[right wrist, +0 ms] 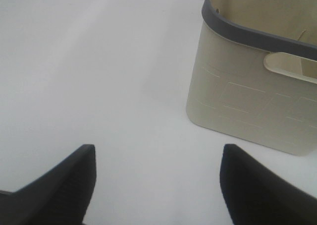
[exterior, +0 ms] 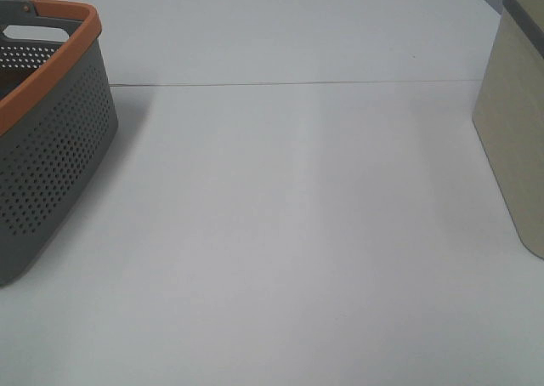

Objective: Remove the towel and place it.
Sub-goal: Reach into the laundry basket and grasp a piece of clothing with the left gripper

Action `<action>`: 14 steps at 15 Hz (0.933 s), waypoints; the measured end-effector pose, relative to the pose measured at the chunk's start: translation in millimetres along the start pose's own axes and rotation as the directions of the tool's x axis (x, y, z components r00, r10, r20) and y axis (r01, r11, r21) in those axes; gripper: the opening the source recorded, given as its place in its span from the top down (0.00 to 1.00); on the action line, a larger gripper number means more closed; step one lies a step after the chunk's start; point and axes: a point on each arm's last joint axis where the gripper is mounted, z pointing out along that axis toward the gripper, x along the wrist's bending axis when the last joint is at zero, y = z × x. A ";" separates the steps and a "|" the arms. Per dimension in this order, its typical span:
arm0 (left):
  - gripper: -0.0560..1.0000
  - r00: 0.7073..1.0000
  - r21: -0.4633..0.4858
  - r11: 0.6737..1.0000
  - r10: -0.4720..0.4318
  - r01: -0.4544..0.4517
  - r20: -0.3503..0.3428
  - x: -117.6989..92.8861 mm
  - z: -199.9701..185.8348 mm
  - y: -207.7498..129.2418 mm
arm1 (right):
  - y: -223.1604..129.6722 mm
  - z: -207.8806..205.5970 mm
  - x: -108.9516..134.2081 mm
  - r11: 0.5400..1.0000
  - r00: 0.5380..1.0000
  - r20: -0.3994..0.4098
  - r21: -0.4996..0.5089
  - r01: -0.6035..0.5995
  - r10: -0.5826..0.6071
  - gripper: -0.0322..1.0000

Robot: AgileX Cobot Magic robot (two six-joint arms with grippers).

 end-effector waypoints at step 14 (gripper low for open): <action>0.02 1.000 0.000 1.000 0.000 0.000 0.000 0.0 0.0 0.0 | -0.9 -0.1 -5.5 0.988 0.986 0.061 0.000 -0.156 0.155 0.36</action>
